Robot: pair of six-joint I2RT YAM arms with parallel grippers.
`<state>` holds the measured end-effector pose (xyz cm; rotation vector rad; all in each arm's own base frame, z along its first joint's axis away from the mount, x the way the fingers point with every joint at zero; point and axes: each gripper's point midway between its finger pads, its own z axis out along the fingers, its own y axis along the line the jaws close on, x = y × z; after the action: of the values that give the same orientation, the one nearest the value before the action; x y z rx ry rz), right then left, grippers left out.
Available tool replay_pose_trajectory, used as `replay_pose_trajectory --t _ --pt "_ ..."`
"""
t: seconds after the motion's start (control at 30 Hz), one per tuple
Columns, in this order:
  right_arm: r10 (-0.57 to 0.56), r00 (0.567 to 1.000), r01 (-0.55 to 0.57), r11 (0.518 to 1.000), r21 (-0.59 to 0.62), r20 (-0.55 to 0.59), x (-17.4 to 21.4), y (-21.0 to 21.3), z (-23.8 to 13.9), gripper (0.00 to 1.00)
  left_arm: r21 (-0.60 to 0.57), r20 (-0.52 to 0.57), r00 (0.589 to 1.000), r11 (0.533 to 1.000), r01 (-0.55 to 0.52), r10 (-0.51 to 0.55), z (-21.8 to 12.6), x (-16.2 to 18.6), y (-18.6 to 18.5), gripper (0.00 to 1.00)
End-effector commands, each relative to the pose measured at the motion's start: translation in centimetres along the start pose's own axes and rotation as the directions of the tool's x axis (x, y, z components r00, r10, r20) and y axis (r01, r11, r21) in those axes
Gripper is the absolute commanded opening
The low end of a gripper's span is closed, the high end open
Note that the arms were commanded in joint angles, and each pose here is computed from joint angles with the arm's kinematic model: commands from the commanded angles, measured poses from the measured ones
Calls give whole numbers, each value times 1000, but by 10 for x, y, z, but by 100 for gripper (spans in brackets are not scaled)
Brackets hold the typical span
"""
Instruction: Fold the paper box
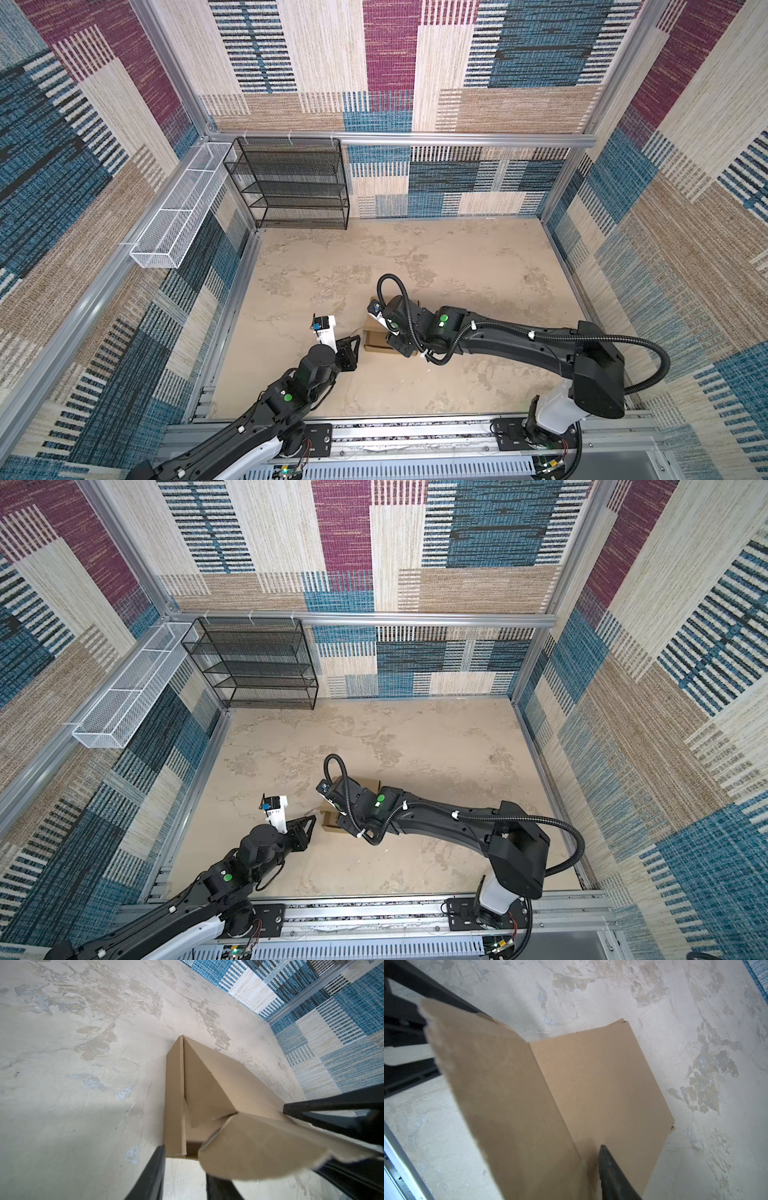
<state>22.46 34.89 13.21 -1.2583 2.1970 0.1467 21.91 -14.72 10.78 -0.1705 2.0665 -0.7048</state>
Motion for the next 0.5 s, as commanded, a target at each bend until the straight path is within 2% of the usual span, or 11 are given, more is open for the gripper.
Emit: replay_pose_trajectory --t 0.0,0.13,0.23,0.47 --pt "6 1000 -6 1000 -12 17 -6 4 1 43 -64 -17 1000 998 9 -10 -8 7 18 39" --pt "0 1000 0 1000 -25 10 -5 9 3 47 -92 15 1000 996 15 -13 -20 2 26 42" --pt "0 1000 1 999 -38 10 -4 13 3 51 -108 42 999 994 19 -14 -28 -3 32 49" --pt "13 1000 -12 994 -105 2 6 30 8 58 -157 95 995 988 10 5 -46 -18 40 50"
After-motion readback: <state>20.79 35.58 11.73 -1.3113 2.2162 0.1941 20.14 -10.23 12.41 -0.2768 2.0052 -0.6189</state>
